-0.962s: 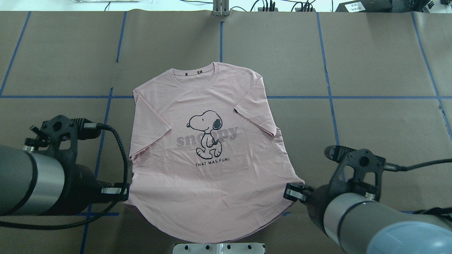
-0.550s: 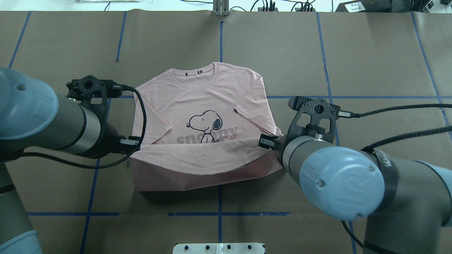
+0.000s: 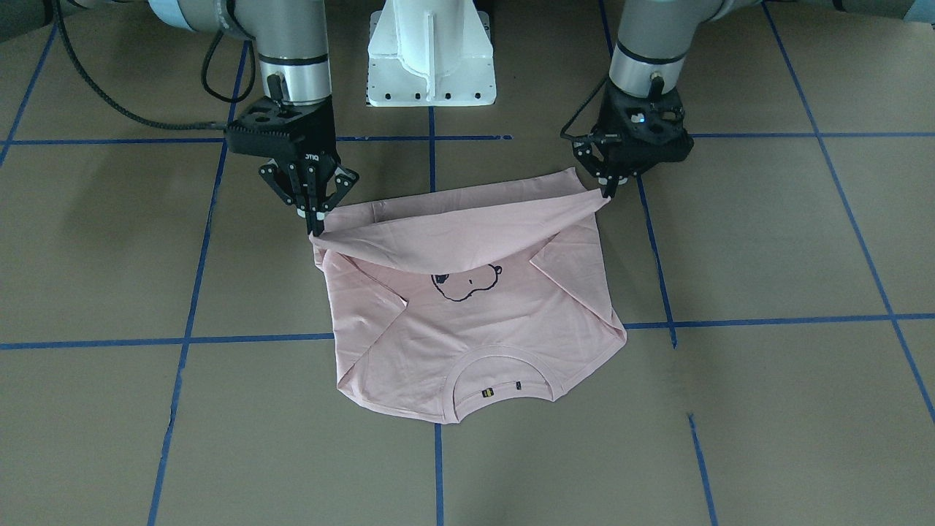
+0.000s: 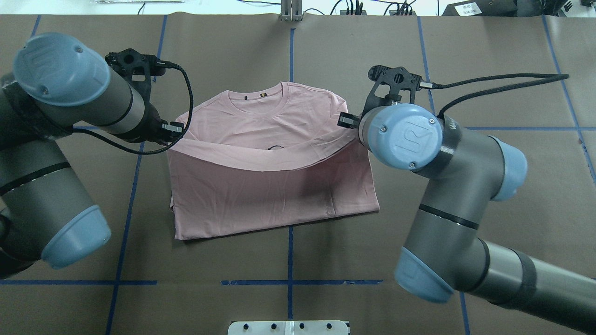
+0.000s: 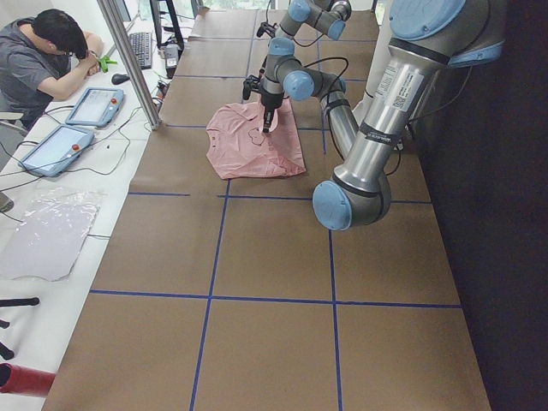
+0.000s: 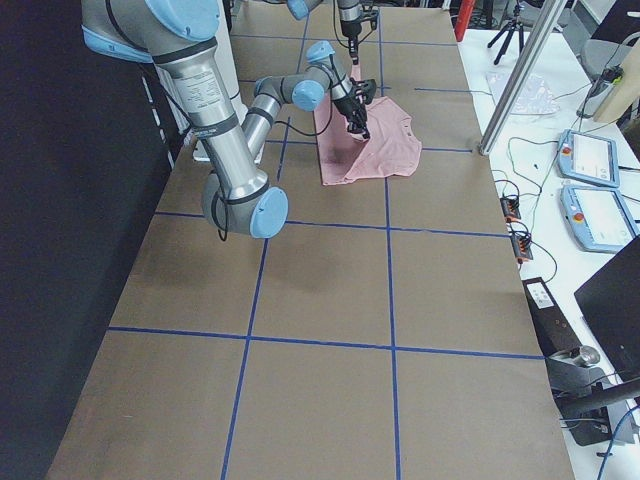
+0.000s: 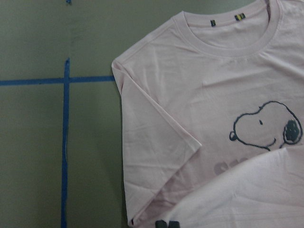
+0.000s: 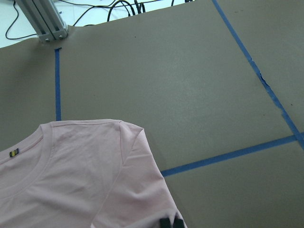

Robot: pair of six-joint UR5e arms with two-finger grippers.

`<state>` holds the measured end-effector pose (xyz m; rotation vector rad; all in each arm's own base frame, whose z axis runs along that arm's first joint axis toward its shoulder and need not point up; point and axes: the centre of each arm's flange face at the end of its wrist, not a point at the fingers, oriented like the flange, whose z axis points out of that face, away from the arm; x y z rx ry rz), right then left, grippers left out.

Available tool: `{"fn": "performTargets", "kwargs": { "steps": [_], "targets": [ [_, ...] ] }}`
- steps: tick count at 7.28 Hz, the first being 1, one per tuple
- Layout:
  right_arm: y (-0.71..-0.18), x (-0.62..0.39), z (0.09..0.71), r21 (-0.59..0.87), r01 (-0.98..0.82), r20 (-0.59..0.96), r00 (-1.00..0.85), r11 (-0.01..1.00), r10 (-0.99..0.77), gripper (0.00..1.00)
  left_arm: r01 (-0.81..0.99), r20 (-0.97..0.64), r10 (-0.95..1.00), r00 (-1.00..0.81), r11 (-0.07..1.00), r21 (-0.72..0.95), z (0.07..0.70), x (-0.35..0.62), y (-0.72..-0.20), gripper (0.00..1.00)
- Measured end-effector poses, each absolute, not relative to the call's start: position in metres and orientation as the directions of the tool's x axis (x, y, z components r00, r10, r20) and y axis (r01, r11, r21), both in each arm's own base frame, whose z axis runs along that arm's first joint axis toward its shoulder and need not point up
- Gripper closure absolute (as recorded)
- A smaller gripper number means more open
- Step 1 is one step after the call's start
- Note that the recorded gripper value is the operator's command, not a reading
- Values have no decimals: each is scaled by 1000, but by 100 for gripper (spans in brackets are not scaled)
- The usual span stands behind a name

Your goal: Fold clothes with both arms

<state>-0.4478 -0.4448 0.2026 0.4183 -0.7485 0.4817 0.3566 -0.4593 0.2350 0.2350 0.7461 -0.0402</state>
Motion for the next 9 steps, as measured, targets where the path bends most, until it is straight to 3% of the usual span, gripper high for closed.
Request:
{"fn": "performTargets", "kwargs": {
  "steps": [1,2,3,4,6,9],
  "targets": [
    [-478,-469,204,187,-557,707,648,809,283,100,140,-663,43,747,965,220,255,363,-486,100],
    [-513,-491,209,186,-558,688,662,809,298,59,163,-653,32,757,958,236,280,373,-517,72],
    [-553,-512,230,189,-550,674,675,814,300,1,180,-646,25,763,951,250,310,387,-554,6],
    [-598,-525,262,203,-521,648,706,829,285,0,178,-637,45,769,943,281,341,395,-590,0],
    [-651,-513,288,222,-440,618,754,870,224,0,123,-607,138,783,922,368,377,387,-620,0],
    [-651,-476,281,221,-357,661,739,908,130,0,122,-630,202,750,893,433,364,359,-590,0]
  ]
}}
